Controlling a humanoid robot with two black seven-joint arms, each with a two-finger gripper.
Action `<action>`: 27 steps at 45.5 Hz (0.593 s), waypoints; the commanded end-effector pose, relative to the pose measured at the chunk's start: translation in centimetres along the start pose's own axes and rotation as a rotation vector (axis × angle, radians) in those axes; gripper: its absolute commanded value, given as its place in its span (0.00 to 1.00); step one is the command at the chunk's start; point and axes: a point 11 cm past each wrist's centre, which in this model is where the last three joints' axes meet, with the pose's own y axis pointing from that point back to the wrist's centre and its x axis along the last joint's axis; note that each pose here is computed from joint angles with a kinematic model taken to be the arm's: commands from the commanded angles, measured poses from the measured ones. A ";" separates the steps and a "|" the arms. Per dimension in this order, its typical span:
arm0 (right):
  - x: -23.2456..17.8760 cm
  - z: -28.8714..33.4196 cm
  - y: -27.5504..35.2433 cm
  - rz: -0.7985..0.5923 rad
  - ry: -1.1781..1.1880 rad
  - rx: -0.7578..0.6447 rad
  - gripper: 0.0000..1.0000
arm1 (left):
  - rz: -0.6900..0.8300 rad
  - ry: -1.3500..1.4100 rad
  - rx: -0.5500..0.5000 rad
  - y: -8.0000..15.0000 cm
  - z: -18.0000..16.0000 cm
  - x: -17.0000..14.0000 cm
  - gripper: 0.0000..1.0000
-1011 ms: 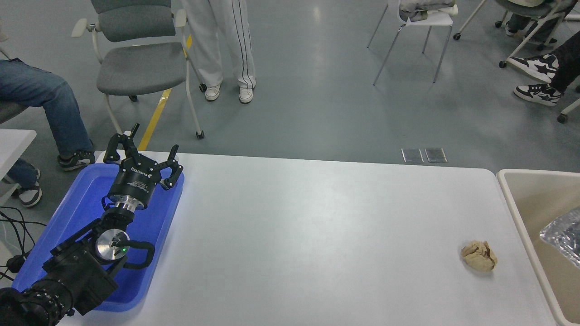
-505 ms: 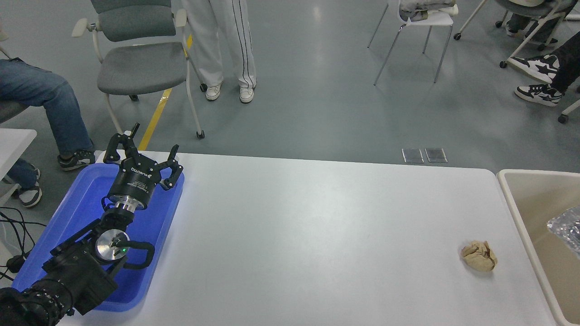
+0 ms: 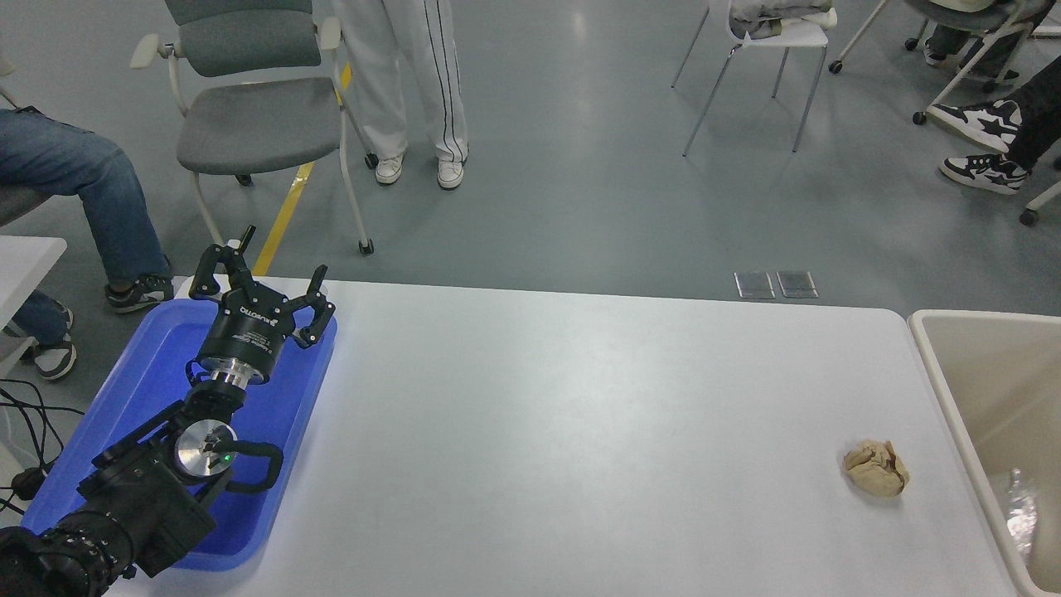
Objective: Pick up foil plate and place in dustbin
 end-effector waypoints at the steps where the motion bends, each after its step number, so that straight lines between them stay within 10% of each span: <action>1: 0.1 -0.3 0.0 0.012 -0.003 0.004 0.93 | -0.001 0.000 0.000 0.0 0.0 0.0 1.00; 27: -3.9 -2.4 1.8 -0.181 0.005 0.069 1.00 | -0.001 0.000 0.000 0.0 0.0 0.0 1.00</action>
